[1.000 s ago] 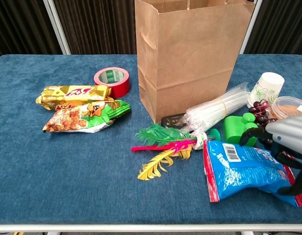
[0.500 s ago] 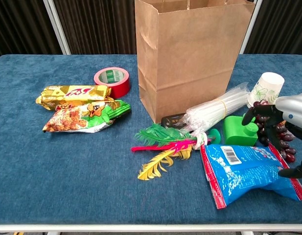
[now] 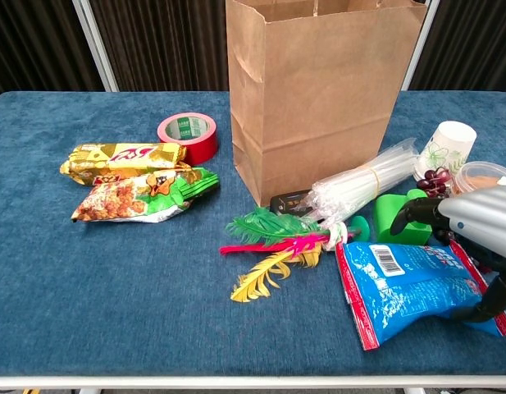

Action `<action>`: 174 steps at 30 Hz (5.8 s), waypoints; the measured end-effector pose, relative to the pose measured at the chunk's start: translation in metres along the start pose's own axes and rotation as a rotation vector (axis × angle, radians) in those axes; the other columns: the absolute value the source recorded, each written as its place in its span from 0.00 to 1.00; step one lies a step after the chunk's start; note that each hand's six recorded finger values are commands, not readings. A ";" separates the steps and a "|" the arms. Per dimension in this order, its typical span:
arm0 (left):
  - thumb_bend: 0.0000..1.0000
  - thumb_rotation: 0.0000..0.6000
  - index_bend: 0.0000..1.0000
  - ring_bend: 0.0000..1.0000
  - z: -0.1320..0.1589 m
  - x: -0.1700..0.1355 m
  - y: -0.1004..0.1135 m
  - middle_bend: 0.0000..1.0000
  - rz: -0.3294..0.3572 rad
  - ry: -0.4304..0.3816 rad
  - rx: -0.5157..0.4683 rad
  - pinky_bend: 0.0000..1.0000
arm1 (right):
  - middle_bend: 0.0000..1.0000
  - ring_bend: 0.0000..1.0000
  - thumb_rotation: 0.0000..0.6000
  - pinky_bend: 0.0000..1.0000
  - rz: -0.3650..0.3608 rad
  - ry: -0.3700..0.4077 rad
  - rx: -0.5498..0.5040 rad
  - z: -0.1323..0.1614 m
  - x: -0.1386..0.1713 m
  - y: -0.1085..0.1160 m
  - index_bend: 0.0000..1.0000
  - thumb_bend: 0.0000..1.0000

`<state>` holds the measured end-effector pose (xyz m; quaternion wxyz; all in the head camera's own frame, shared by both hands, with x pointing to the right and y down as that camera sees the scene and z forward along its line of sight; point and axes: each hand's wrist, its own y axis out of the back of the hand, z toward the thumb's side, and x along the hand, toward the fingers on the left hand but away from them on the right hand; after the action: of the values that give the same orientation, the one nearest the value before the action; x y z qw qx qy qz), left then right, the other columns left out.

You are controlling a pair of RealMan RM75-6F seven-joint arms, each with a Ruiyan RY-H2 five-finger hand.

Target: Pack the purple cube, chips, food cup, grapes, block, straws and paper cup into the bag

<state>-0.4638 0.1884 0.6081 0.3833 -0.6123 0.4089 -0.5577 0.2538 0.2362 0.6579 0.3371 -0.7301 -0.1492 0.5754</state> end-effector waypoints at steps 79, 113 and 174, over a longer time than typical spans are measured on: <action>0.08 1.00 0.11 0.03 -0.006 0.001 -0.006 0.09 -0.033 0.004 0.013 0.20 | 0.66 0.82 1.00 0.82 -0.852 -0.217 0.228 0.050 -0.127 0.318 0.76 0.18; 0.08 1.00 0.11 0.04 -0.004 0.003 -0.007 0.09 -0.038 -0.002 0.020 0.20 | 0.32 0.80 1.00 0.84 -0.676 -0.177 0.257 0.042 -0.141 0.276 0.28 0.00; 0.08 1.00 0.11 0.03 0.011 0.003 -0.007 0.09 -0.038 -0.045 0.011 0.20 | 0.38 0.80 1.00 0.84 -0.080 -0.432 0.199 -0.143 -0.033 0.125 0.33 0.00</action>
<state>-0.4526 0.1887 0.6151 0.3851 -0.6303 0.3855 -0.5531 0.3573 0.0792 0.6147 0.3902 -0.5469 -0.1895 0.7161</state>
